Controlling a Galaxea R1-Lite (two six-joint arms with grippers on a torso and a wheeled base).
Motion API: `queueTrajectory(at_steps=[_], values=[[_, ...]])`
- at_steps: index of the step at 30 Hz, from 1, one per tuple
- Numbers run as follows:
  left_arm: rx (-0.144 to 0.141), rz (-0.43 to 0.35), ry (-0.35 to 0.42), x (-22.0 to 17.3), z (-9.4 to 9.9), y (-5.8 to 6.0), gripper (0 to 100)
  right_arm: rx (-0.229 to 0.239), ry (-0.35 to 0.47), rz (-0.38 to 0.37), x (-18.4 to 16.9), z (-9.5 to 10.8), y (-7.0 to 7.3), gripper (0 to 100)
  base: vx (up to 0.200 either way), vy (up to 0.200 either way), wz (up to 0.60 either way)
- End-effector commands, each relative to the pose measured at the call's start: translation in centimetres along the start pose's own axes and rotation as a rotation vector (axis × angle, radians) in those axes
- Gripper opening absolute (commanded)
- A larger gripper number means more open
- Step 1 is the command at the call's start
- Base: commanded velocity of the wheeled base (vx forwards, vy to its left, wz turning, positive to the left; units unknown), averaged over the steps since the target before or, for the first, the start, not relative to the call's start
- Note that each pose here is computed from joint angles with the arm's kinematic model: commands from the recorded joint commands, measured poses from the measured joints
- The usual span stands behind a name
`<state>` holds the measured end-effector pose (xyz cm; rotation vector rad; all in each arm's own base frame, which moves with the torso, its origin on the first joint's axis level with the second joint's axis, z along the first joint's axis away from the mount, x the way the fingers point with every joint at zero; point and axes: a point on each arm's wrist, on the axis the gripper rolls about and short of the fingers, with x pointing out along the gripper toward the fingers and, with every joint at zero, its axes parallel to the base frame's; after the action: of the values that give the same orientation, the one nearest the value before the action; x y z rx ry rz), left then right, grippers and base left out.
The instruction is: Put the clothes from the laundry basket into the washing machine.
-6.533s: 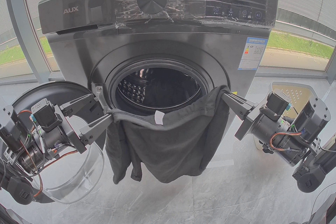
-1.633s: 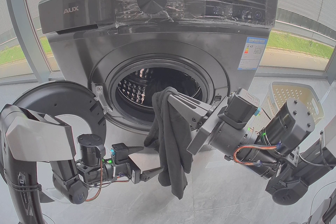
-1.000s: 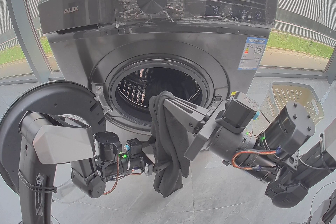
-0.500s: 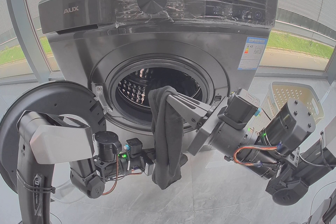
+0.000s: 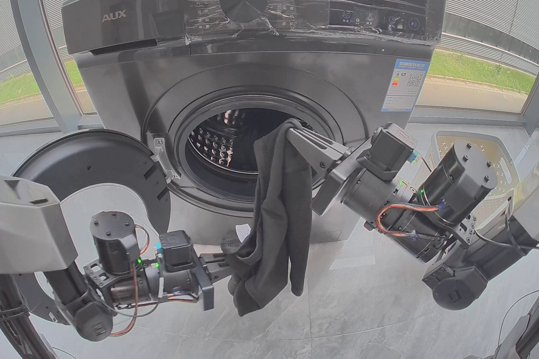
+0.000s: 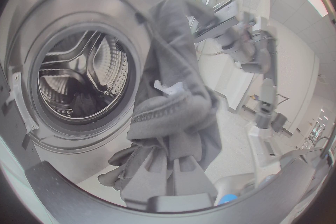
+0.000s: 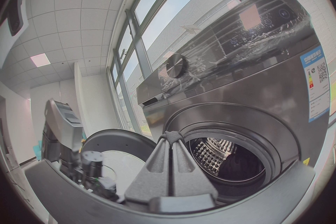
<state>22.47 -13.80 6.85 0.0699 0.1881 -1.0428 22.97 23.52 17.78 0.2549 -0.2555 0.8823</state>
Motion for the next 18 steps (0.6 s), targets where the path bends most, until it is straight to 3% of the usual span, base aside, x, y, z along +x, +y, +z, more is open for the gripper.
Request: queueTrajectory(at_steps=[1, 6, 8, 18], values=[[0.05, -0.081, -0.086, -4.9, 2.6, -3.2, 0, 0.012, 0.026, -0.037, 0.6, -1.4, -1.4, 0, 0.0, 0.0, 0.0], [0.058, -0.131, -0.127, -6.3, 3.4, -4.1, 0, 0.013, 0.043, -0.043, 0.7, -2.1, -1.5, 0, 0.0, 0.0, 0.0], [0.046, -0.142, -0.166, -6.9, 4.3, -4.4, 0, 0.017, 0.073, -0.048, 0.9, -3.3, -1.6, 0, 0.0, 0.0, 0.0], [0.042, -0.123, -0.209, -6.9, 5.3, -4.0, 0, 0.034, 0.217, -0.058, -0.5, -7.1, -1.6, 0, 0.0, 0.0, 0.0]])
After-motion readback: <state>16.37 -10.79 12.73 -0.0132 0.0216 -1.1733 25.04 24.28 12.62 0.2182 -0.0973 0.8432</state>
